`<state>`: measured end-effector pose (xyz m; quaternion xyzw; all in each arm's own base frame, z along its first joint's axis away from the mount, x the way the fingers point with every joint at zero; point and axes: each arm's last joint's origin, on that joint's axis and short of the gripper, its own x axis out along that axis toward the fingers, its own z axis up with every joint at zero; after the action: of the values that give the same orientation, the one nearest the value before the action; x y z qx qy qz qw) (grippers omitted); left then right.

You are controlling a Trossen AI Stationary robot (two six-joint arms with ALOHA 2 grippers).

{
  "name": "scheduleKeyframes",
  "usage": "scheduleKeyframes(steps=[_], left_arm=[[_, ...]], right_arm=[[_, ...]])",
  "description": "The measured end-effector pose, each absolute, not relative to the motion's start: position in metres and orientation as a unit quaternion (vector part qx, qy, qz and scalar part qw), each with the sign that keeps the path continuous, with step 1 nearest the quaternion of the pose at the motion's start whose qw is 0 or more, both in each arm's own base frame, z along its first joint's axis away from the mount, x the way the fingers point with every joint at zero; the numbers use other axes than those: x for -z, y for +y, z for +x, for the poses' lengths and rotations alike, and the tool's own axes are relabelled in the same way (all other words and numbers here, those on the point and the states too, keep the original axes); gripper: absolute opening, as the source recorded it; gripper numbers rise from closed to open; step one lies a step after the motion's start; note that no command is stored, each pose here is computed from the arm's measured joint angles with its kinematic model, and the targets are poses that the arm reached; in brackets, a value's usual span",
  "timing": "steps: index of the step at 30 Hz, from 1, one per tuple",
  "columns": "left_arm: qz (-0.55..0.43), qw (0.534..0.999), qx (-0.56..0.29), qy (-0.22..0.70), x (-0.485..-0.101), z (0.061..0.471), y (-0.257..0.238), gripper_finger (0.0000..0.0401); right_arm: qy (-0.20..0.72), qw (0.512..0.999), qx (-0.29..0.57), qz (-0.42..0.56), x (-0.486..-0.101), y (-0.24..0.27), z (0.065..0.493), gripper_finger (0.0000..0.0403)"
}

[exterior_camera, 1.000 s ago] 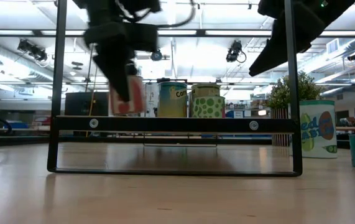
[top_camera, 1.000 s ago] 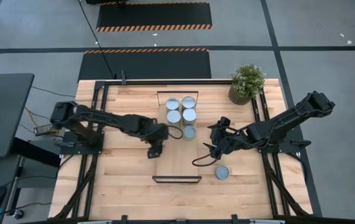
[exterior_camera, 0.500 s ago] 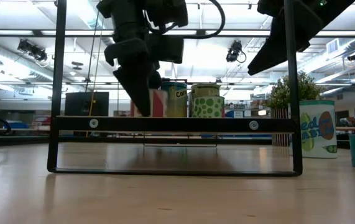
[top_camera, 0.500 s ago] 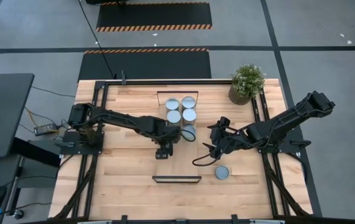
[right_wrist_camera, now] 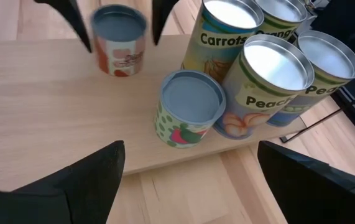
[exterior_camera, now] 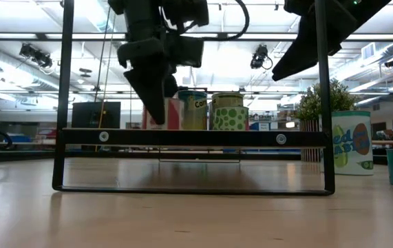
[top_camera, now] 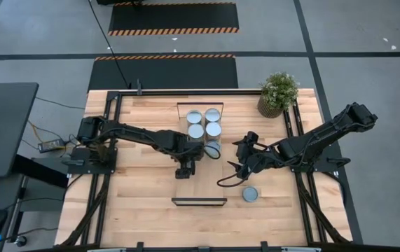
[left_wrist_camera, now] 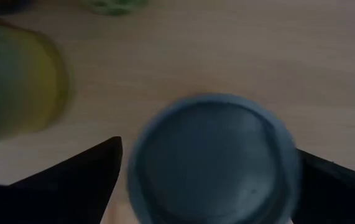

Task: Pick and place cans onto a shelf
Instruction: Put the canned tomato on the shelf

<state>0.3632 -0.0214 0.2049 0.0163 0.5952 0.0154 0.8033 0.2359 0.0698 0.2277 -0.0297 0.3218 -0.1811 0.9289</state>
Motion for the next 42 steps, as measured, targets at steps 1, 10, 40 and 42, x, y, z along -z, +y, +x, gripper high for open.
scheduleKeyframes(steps=[1,10,40,42], left_arm=[[0.024,0.803,-0.027,0.595,-0.207,0.363,-0.021,0.0388],[0.125,0.81,-0.035,0.572,-0.213,0.366,-0.04,0.0387],[0.184,0.821,-0.131,0.524,-0.23,0.306,-0.064,0.0387],[0.187,0.823,-0.15,0.515,-0.223,0.305,-0.063,0.0387]], right_arm=[[0.322,0.929,0.181,-0.03,-0.228,0.07,0.236,0.0375],[0.322,0.929,0.181,-0.031,-0.228,0.07,0.236,0.0375],[0.31,0.934,0.175,-0.021,-0.23,0.071,0.238,0.0375],[0.309,0.935,0.174,-0.019,-0.23,0.071,0.238,0.0375]])
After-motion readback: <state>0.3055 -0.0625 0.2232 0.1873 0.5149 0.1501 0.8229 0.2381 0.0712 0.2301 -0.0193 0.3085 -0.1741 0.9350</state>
